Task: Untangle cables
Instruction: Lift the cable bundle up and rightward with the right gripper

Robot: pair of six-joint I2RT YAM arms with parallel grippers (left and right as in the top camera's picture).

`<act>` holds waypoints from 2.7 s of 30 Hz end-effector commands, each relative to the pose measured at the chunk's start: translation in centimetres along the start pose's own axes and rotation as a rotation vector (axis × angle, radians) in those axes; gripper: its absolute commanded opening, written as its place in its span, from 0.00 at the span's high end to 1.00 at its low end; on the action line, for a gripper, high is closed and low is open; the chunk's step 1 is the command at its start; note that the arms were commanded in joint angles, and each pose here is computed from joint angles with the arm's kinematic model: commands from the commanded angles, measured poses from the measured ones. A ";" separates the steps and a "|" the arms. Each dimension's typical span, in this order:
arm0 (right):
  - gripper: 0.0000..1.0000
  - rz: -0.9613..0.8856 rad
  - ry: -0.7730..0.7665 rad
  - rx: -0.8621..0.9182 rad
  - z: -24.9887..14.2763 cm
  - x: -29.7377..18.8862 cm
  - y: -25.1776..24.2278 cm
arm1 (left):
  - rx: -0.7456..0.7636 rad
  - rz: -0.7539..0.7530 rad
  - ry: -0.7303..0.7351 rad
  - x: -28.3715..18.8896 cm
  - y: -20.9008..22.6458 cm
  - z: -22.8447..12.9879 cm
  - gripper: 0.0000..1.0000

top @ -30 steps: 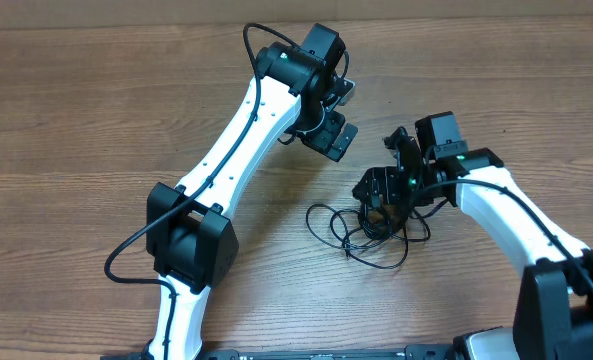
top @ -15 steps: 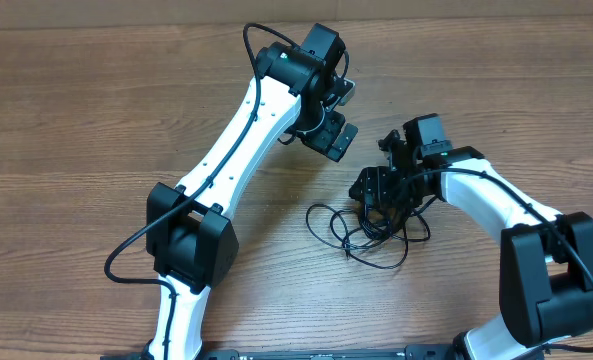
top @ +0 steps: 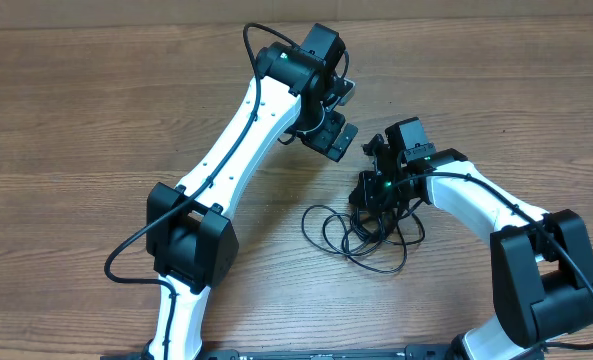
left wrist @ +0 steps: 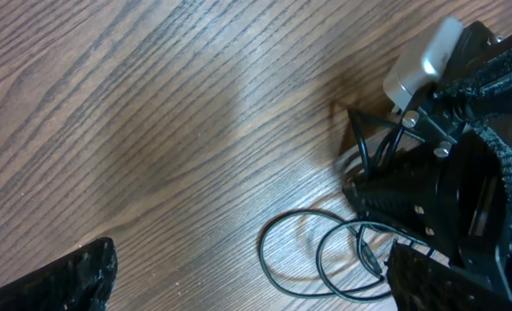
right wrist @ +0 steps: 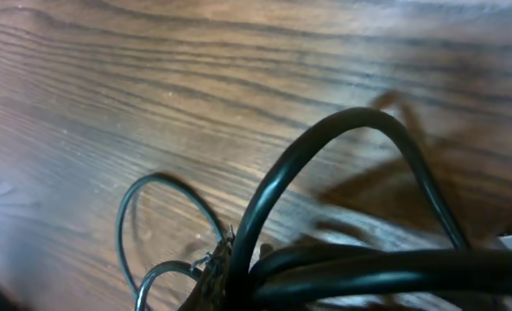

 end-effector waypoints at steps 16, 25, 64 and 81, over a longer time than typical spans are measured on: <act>0.96 0.306 -0.421 0.021 2.4 -15.3 1.1 | -0.001 0.005 -0.017 -0.2 0.5 0.6 0.00; 0.96 0.187 -0.751 -0.212 2.9 -24.1 3.2 | -0.001 0.005 -0.017 -0.2 0.5 0.6 0.00; 0.96 0.105 -1.114 0.077 5.3 -31.7 3.5 | 0.353 -1.083 -0.051 -7.4 -11.2 -0.7 0.00; 0.96 0.104 -1.127 0.141 6.8 -31.1 1.9 | 0.402 -1.162 -0.109 -8.4 -12.8 0.5 0.00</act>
Point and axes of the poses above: each gripper's point midway between its finger pads, its own x axis out along the fingers, its own y axis along the line the jaws close on, z = x × y, the point moved 4 cm from there along -x, back along the fingers, and after that the axes turned 13 degrees about -x, right-handed, at the moved point
